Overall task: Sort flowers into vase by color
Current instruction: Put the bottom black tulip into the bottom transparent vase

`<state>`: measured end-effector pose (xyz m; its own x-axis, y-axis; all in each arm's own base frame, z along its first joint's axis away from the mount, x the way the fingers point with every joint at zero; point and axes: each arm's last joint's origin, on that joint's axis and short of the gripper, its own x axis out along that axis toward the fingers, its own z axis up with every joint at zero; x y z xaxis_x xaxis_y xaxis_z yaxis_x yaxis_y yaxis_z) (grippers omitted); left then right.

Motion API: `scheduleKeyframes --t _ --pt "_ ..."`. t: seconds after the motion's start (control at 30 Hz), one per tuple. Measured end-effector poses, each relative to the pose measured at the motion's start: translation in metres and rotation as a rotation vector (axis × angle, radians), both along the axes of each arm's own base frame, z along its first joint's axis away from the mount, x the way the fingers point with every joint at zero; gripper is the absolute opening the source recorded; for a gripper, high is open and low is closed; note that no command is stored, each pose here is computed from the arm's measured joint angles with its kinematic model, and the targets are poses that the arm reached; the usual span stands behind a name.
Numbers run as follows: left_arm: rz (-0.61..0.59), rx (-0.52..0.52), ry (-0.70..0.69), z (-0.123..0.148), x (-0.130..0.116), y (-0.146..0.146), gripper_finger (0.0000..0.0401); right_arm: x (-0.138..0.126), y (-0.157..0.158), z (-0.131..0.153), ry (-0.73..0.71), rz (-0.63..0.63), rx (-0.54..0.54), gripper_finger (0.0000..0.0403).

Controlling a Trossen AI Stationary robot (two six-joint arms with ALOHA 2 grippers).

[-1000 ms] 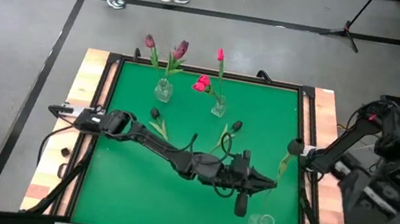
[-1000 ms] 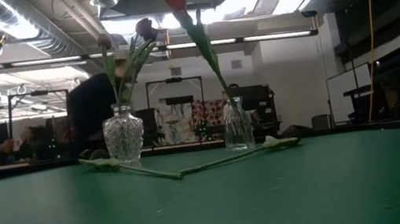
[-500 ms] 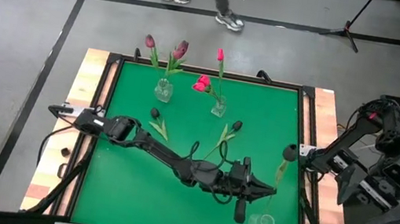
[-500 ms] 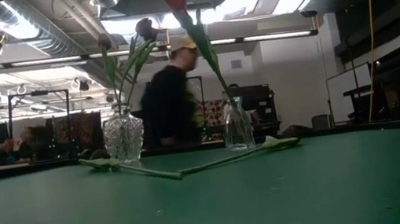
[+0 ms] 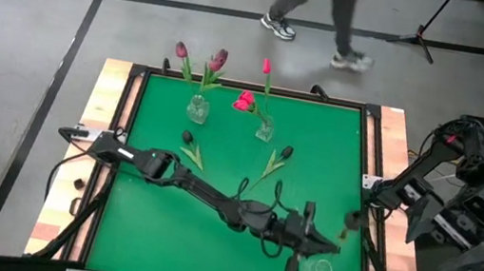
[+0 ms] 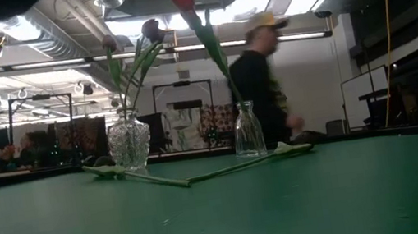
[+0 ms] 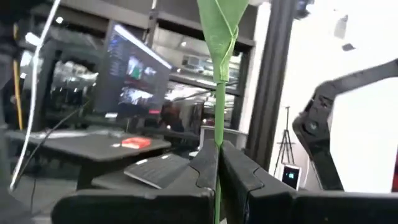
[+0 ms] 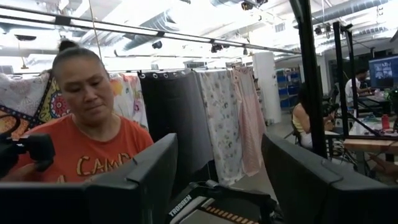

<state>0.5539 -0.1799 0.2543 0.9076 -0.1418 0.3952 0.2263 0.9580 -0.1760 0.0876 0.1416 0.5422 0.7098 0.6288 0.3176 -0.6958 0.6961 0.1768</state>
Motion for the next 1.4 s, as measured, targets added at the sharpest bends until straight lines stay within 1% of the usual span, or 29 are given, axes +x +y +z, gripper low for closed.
scheduleKeyframes --t 0.13,0.2,0.3,0.33,0.4,0.5,0.67,0.83,1.13,1.4 --pt "0.028 0.052 0.059 -0.007 0.006 -0.008 0.0001 0.001 0.000 -0.001 0.020 -0.015 0.011 0.0234" --pt "0.092 0.106 0.075 -0.009 0.007 -0.006 0.0001 0.001 0.000 -0.001 0.026 -0.014 0.013 0.0234" --pt "0.211 0.224 0.076 -0.004 0.006 -0.005 0.0001 0.001 0.001 -0.002 0.031 -0.011 -0.001 0.0234" --pt "0.235 0.240 0.071 -0.002 0.005 -0.005 0.0001 0.001 0.001 -0.003 0.033 -0.011 -0.010 0.0234" --pt "0.239 0.235 0.065 -0.001 0.004 -0.009 0.0001 0.001 0.001 -0.004 0.038 -0.012 -0.020 0.0234" --pt "0.205 0.200 0.079 -0.002 0.003 -0.014 0.0001 0.001 0.002 -0.005 0.045 -0.012 -0.034 0.0234" --pt "0.195 0.199 0.088 -0.003 0.001 -0.019 0.0001 0.001 0.002 -0.006 0.046 -0.011 -0.036 0.0234" --pt "0.129 0.142 0.138 -0.007 0.002 -0.022 0.0001 0.002 0.002 -0.006 0.049 -0.011 -0.042 0.0234" --pt "0.120 0.150 0.159 -0.010 0.003 -0.020 0.0001 0.002 0.002 -0.006 0.049 -0.011 -0.042 0.0234" --pt "0.113 0.175 0.185 -0.013 0.008 -0.010 0.0001 0.002 0.002 -0.006 0.048 -0.011 -0.042 0.0234"
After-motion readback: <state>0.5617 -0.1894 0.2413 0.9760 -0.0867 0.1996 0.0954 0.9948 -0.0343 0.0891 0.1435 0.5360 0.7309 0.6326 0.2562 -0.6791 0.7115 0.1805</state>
